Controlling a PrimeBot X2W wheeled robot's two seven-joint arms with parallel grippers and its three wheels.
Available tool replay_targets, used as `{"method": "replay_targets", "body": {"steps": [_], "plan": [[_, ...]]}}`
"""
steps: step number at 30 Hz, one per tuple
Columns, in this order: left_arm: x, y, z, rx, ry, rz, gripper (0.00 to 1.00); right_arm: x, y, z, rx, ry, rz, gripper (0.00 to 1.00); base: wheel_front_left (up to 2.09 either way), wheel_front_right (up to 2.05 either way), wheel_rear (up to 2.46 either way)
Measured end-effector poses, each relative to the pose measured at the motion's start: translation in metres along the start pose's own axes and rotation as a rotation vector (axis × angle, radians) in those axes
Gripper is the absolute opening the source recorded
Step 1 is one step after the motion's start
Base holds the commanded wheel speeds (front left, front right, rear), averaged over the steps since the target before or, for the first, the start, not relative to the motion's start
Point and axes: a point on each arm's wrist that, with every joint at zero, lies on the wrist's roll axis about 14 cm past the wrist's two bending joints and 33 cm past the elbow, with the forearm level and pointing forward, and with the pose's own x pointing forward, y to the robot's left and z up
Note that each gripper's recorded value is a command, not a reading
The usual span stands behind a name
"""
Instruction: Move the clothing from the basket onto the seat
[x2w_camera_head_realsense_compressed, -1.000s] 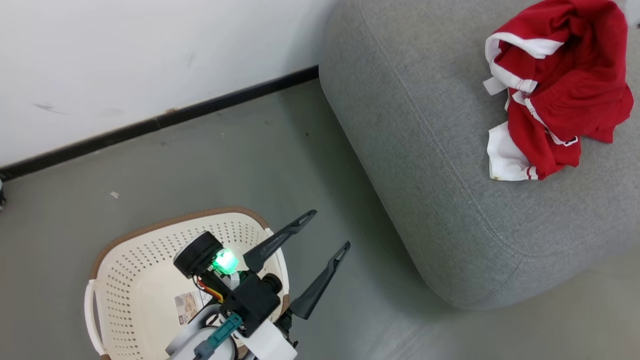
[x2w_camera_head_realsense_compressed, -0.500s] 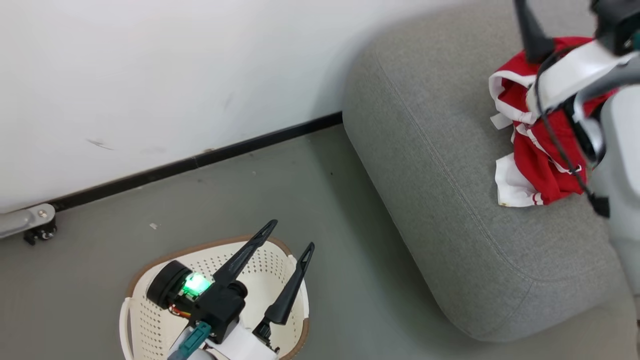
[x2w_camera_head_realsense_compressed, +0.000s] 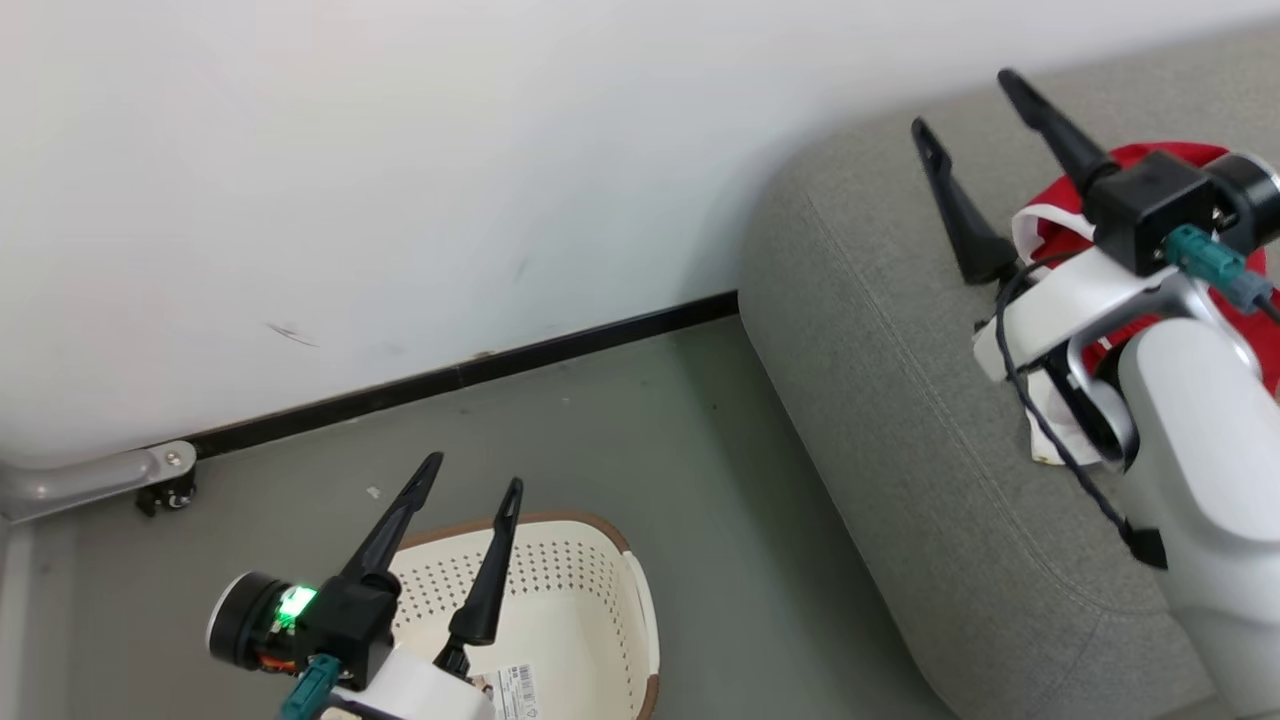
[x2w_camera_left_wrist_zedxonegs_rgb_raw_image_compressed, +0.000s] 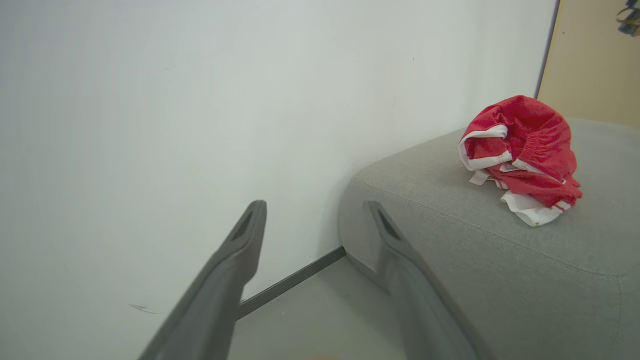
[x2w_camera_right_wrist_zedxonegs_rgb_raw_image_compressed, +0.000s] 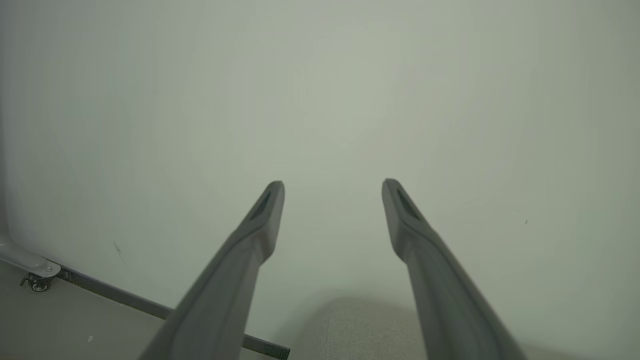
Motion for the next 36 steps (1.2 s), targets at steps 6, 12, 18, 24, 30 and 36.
{"method": "replay_targets", "body": {"steps": [6, 12, 18, 24, 30, 36], "plan": [[-0.016, 0.025, 0.002, -0.006, 0.006, 0.119, 1.00, -0.015, 0.012, -0.003, 0.121, -0.002, -0.025, 1.00, 0.00, 0.00, 0.00], [-0.028, 0.042, 0.004, -0.012, 0.008, 0.196, 1.00, -0.034, 0.023, -0.016, 0.218, 0.029, -0.055, 1.00, 0.00, 0.00, 0.00], [-0.045, 0.059, 0.001, 0.014, 0.027, 0.268, 1.00, -0.051, 0.041, -0.026, 0.303, 0.059, -0.070, 1.00, 0.00, 0.00, 0.00], [-0.061, 0.074, -0.003, 0.018, 0.047, 0.349, 1.00, -0.067, 0.059, -0.035, 0.352, 0.094, -0.063, 1.00, 0.00, 0.00, 0.00], [-0.083, 0.084, -0.016, 0.016, 0.094, 0.419, 1.00, -0.082, 0.080, -0.039, 0.383, 0.123, -0.033, 1.00, 0.00, 0.00, 0.00], [-0.093, 0.089, -0.017, 0.018, 0.102, 0.453, 1.00, -0.093, 0.087, -0.037, 0.404, 0.126, -0.036, 1.00, 0.00, 0.00, 0.00]]}}
